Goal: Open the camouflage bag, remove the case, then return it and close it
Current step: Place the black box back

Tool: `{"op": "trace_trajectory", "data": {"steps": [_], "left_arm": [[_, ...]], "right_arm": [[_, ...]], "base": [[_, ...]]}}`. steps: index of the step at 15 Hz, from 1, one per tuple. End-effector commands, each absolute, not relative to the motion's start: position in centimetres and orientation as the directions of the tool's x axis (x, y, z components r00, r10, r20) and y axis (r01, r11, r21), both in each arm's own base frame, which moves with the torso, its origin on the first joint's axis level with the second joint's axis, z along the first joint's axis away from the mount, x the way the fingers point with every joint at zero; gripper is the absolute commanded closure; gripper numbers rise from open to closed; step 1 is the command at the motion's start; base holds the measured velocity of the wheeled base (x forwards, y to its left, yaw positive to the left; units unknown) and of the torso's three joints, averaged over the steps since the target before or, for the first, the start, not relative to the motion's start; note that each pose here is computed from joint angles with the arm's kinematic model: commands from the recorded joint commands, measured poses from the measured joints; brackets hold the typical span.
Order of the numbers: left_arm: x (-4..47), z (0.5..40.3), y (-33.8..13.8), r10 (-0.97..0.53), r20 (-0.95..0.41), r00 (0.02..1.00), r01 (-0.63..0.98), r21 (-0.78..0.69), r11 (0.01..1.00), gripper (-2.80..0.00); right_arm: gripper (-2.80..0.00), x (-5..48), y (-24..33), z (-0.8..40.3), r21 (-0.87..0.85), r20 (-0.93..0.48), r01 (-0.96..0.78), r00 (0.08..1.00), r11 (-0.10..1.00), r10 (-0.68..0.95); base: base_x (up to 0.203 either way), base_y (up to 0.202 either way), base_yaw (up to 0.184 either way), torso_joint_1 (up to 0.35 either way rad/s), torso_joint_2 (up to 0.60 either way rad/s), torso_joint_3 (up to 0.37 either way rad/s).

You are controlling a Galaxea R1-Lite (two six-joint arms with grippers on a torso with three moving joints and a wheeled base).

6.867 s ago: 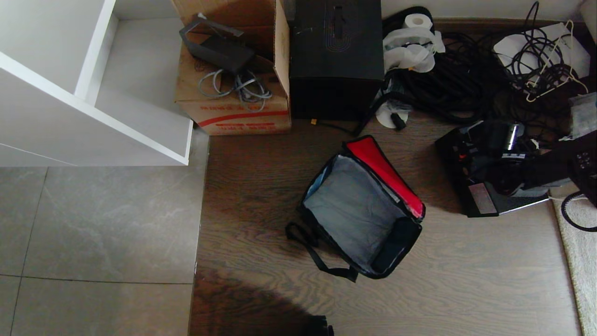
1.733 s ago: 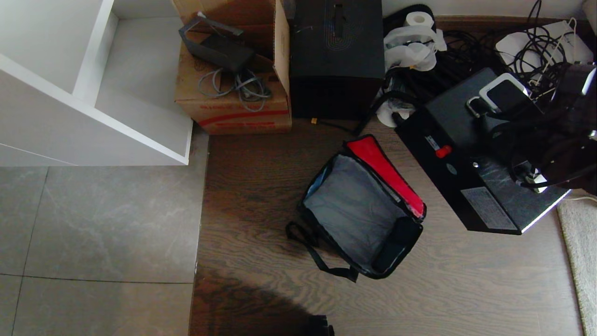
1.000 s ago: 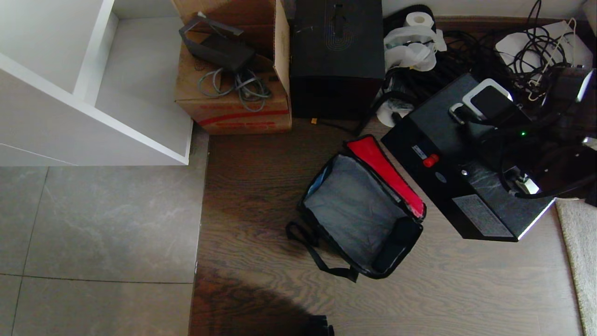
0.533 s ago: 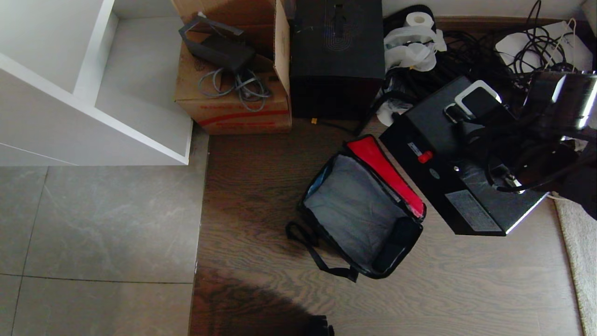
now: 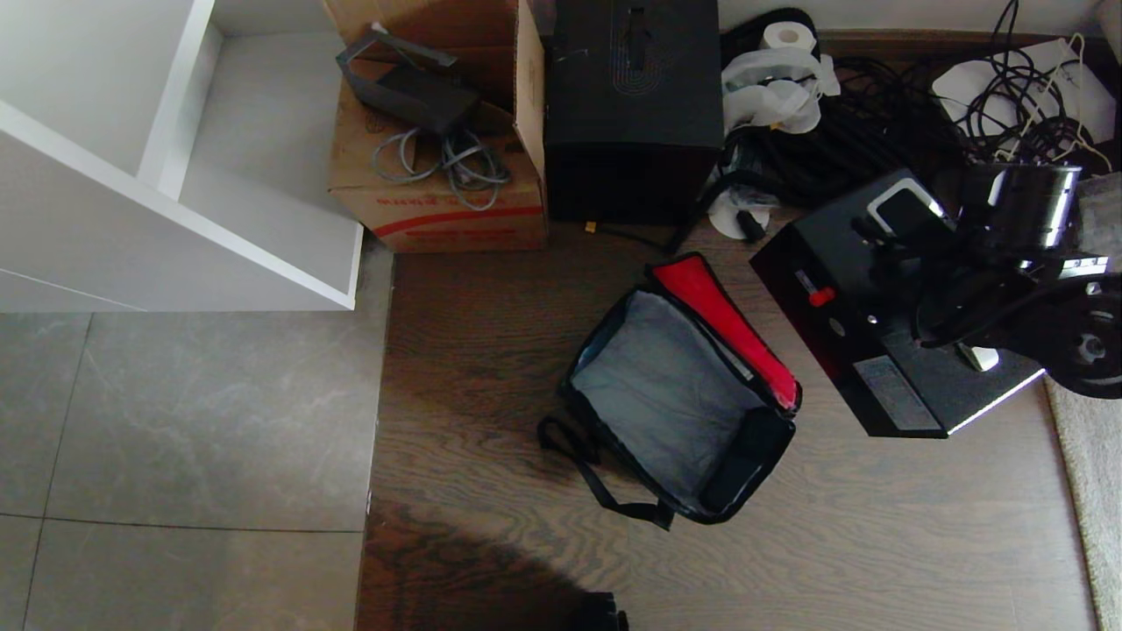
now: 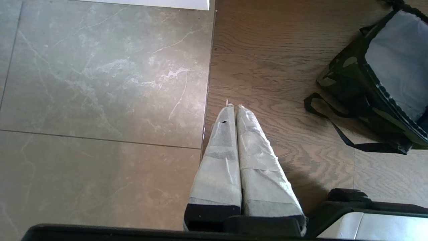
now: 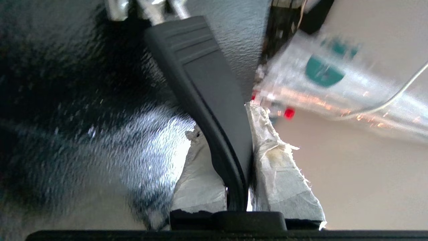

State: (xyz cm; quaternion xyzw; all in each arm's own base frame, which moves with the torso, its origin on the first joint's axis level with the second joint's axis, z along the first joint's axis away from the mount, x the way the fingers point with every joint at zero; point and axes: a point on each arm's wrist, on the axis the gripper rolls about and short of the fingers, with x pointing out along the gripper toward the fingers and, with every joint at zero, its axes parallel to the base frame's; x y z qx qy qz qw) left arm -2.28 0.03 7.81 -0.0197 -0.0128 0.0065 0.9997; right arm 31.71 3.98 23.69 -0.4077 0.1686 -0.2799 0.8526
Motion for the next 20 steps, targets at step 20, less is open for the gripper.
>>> {"op": "trace_trajectory", "data": {"steps": [20], "left_arm": [[-2.2,7.6,0.0,0.015,0.017,1.0,-0.015,-0.04,0.999,0.0]], "right_arm": [[0.0,48.9,-9.0,10.4,-0.811,-0.132,0.427,0.532,0.4,-0.836]], "base": [[0.0,0.0,0.0,0.0,0.0,0.0]]}}
